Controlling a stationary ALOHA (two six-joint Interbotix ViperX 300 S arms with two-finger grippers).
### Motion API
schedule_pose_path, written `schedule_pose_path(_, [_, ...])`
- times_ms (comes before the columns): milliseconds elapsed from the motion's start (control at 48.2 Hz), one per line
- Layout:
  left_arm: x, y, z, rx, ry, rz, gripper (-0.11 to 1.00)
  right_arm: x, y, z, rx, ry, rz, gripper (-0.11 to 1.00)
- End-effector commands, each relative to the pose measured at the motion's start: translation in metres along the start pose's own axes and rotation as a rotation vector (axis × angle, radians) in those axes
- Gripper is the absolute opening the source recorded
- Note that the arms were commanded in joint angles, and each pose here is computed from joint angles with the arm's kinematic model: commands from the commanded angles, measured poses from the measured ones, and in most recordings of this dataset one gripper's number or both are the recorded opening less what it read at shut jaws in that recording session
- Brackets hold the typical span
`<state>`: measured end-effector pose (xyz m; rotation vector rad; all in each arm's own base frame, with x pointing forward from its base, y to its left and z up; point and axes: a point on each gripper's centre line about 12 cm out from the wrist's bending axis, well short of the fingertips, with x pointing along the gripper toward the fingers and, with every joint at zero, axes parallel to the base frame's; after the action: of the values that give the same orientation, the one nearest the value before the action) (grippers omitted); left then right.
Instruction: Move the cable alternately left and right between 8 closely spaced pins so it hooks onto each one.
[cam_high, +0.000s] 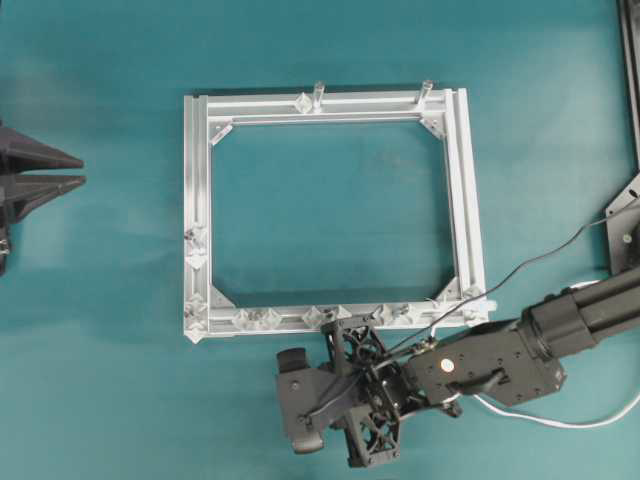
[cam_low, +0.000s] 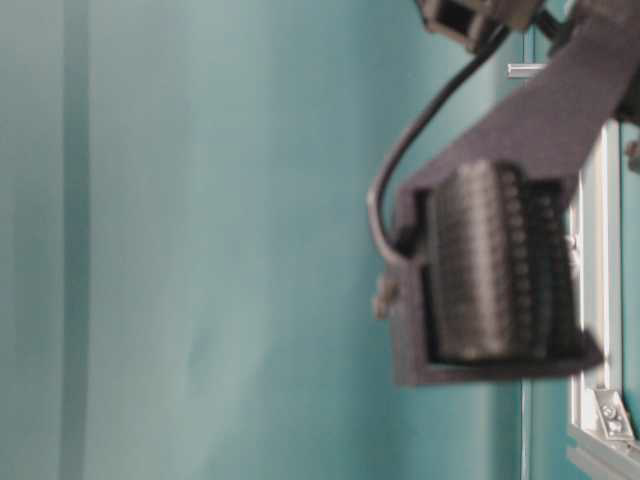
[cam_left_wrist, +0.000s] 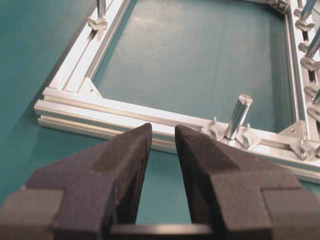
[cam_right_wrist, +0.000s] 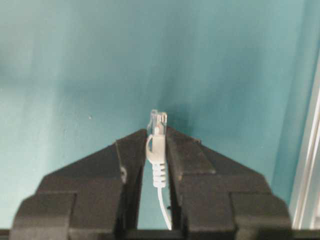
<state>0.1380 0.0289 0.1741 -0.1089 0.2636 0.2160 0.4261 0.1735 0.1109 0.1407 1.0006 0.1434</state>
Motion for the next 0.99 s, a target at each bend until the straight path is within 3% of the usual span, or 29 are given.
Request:
schedule_pose_path(0, [-0.001,-0.001,0.003,-0.007,-0.014,-0.003,0.32,-0.015,0.007,0.016,0.000,-0.036,0.014,0.14])
schedule_pose_path(249, [-0.002,0.000,0.002,-0.008,-0.017,-0.002,0.32,-0.055,0.005,0.021,0.010,0.033,-0.034,0.14])
schedule_pose_path(352, [-0.002,0.000,0.000,-0.007,-0.014,-0.003,0.32,-0.072,0.003,0.019,0.042,0.072,-0.061,0.14])
schedule_pose_path(767, [-0.002,0.000,0.002,-0.009,-0.017,-0.004,0.32,-0.109,-0.001,0.001,0.413,0.126,-0.146,0.14])
schedule_pose_path(974, [-0.002,0.000,0.000,-0.009,-0.014,-0.002,0.32,-0.124,-0.012,-0.011,0.618,0.126,-0.259,0.14])
